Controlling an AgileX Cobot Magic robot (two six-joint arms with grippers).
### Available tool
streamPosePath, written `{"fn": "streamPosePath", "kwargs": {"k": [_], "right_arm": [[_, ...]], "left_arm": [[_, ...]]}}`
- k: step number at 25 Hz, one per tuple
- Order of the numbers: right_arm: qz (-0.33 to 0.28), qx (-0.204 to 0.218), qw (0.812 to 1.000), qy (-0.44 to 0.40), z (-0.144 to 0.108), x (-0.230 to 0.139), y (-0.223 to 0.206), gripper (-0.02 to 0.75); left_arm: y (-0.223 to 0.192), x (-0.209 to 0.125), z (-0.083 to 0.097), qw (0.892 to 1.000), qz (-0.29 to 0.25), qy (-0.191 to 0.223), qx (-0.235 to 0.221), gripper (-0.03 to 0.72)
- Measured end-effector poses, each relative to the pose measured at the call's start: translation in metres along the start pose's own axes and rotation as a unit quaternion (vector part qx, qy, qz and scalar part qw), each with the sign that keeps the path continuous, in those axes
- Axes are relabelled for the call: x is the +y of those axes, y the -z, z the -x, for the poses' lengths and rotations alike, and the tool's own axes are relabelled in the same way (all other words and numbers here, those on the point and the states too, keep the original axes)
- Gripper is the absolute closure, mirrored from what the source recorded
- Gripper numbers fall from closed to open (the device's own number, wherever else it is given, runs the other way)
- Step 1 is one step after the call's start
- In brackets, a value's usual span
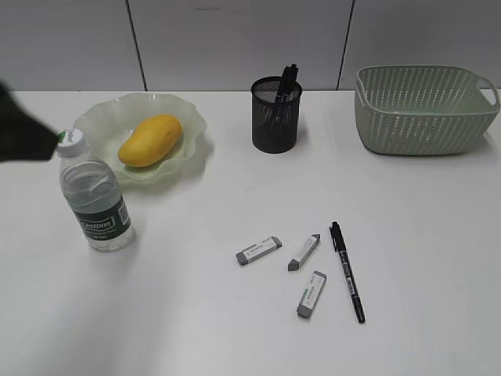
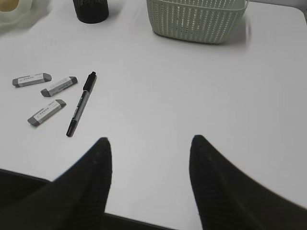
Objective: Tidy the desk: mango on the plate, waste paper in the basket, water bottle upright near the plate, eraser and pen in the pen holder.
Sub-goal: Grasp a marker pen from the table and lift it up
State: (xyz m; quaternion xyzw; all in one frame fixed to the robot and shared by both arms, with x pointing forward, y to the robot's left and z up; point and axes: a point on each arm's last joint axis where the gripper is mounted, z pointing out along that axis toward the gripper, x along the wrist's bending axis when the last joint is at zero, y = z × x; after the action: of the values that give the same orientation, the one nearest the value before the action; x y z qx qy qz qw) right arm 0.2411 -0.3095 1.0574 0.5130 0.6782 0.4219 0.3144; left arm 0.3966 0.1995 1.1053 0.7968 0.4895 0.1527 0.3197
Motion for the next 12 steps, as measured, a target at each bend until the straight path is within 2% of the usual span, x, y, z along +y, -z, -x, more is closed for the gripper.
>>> {"fn": "streamPosePath", "kwargs": {"k": [3,6,9,12], "right_arm": [[0.0,0.0,1.0,0.0,0.0,0.0,0.0,0.318],[0.0,0.0,1.0,0.0,0.0,0.0,0.0,0.318],[0.0,0.0,1.0,0.0,0.0,0.0,0.0,0.318],[0.0,0.0,1.0,0.0,0.0,0.0,0.0,0.318]], "left_arm": [[0.053,-0.051,-0.004,0.999,0.047,0.001,-0.013,0.321],[0.083,-0.096,-0.012,0.995,0.099,-0.01,-0.001,0.305],[0.092,-0.136,-0.022,0.991,0.13,-0.018,0.034,0.305],[0.09,-0.161,-0.024,0.987,0.157,-0.011,0.038,0.306]]}}
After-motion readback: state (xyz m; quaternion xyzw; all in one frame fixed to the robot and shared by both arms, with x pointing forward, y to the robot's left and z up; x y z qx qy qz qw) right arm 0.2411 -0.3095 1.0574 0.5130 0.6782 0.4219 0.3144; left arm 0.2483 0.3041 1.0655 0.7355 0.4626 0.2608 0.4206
